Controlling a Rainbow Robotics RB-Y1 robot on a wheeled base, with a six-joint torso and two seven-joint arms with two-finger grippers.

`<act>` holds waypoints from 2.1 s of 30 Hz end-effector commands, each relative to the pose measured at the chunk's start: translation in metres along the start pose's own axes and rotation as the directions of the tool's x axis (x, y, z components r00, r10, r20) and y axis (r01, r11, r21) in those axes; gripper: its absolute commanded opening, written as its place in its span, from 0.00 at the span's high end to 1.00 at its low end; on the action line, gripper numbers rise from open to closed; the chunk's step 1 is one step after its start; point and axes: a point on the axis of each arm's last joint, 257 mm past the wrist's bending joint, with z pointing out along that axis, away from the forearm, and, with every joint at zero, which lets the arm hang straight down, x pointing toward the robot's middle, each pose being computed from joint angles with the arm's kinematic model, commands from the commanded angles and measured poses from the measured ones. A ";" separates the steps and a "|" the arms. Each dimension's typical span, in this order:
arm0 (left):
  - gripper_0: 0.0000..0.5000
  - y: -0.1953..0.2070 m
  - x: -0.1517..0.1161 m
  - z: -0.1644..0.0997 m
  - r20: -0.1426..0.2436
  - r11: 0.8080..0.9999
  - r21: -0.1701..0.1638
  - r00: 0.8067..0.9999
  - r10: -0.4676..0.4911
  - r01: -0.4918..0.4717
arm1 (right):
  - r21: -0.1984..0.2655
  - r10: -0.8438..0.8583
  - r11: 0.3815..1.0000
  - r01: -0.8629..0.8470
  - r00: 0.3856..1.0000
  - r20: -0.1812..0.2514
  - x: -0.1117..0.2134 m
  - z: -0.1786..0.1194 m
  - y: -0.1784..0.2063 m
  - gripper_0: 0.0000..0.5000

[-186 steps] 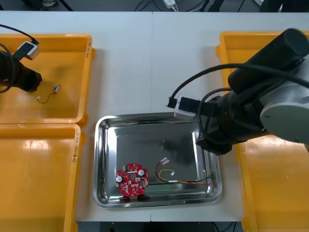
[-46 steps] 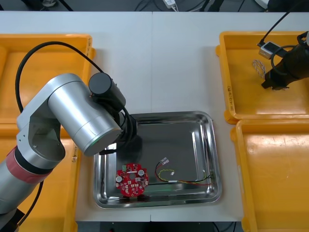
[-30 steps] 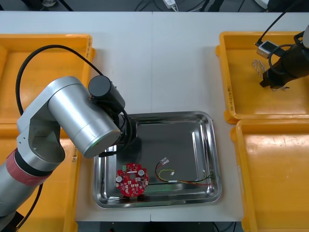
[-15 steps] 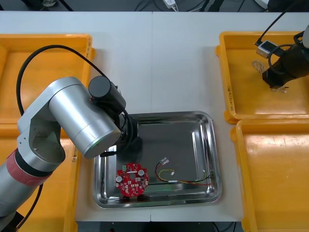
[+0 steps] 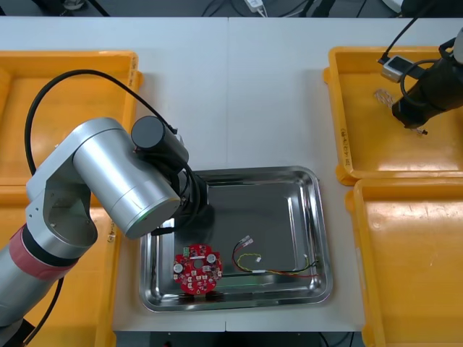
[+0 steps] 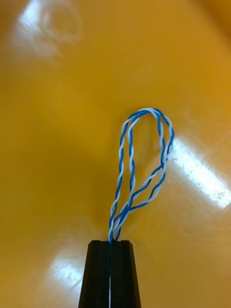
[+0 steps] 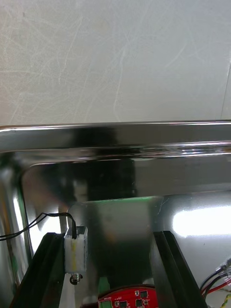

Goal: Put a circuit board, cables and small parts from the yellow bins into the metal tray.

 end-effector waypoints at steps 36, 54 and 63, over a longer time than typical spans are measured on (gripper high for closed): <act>0.00 -0.005 -0.023 -0.024 0.062 0.997 0.076 0.998 0.000 -0.005 | 0.109 -0.244 0.967 0.232 0.963 0.113 -0.041 -0.182 0.031 1.00; 0.00 0.017 -0.084 -0.075 0.121 0.995 0.096 0.992 0.022 -0.033 | 0.055 -0.370 0.929 0.366 0.908 0.199 -0.063 -0.184 0.143 1.00; 0.00 0.049 -0.108 -0.112 0.122 0.994 0.059 0.989 0.088 -0.096 | 0.007 -0.448 0.887 0.462 0.857 0.255 -0.077 -0.183 0.214 1.00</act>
